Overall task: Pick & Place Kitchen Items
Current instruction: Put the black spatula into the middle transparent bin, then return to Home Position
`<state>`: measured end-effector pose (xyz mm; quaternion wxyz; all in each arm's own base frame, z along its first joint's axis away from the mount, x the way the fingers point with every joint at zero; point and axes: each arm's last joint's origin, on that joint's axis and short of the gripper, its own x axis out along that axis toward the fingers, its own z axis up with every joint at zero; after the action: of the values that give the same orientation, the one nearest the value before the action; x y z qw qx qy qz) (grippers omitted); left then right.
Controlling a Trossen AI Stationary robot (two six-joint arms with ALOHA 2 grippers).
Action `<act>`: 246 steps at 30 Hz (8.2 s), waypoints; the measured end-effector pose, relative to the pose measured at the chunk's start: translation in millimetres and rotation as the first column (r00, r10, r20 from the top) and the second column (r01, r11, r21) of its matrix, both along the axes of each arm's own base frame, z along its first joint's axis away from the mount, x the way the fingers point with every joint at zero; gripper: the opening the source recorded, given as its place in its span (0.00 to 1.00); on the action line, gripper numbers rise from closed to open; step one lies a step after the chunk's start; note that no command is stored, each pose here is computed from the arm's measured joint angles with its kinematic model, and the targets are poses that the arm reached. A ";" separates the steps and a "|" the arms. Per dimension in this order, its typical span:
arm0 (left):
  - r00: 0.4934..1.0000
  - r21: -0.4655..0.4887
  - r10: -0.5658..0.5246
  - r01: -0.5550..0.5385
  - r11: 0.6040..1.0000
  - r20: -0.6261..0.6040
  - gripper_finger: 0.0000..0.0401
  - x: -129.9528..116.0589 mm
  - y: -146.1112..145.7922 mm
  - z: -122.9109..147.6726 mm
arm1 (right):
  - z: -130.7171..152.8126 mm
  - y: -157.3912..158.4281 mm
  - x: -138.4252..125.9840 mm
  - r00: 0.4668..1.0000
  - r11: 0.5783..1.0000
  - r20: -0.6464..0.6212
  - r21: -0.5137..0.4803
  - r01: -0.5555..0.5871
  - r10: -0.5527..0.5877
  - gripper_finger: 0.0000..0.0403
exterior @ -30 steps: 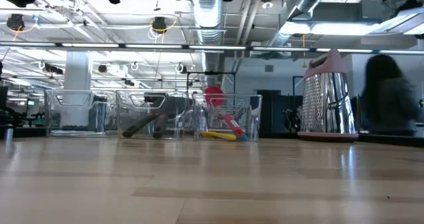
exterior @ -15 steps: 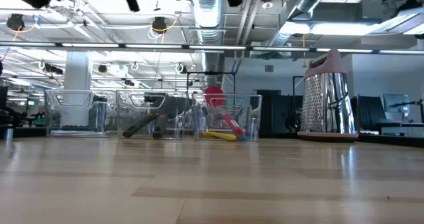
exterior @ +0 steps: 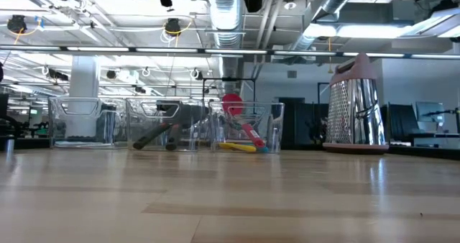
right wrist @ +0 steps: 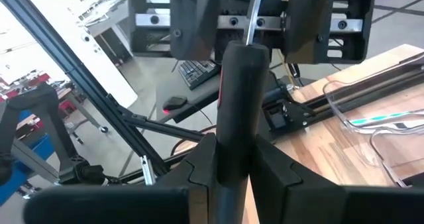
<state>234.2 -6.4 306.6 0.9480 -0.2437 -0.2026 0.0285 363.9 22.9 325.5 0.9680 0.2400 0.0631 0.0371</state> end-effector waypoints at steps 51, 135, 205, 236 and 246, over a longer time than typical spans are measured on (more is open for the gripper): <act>1.000 0.071 0.013 -0.013 0.997 -0.001 0.00 12.0 20.3 16.5 | 42.8 -21.1 -34.1 0.994 0.993 0.093 0.099 -0.068 0.058 0.77; 0.694 -0.195 0.271 -0.514 0.836 -0.666 0.48 0.3 192.0 -111.3 | 104.9 6.6 -170.3 0.989 0.985 0.078 -0.107 0.134 -0.126 0.68; 0.967 0.425 0.124 -0.017 0.905 -0.225 0.00 -122.3 11.2 67.4 | 85.8 -7.8 -221.4 0.990 0.915 0.103 -0.383 0.126 -0.093 0.01; 0.961 0.409 0.253 -0.190 0.893 -0.108 0.00 -176.3 18.2 45.1 | 5.5 -25.2 -322.3 0.909 0.912 0.361 -0.265 0.314 -0.209 0.00; 0.962 0.334 0.232 -0.174 0.926 -0.143 0.00 -170.4 19.6 8.1 | -20.8 -26.7 -332.6 0.899 0.921 0.384 -0.231 0.315 -0.212 0.00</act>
<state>63.8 13.2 314.7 0.9811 -0.0617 -0.1422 0.1157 31.3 -3.8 304.7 0.9839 0.0929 -0.1394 -0.0629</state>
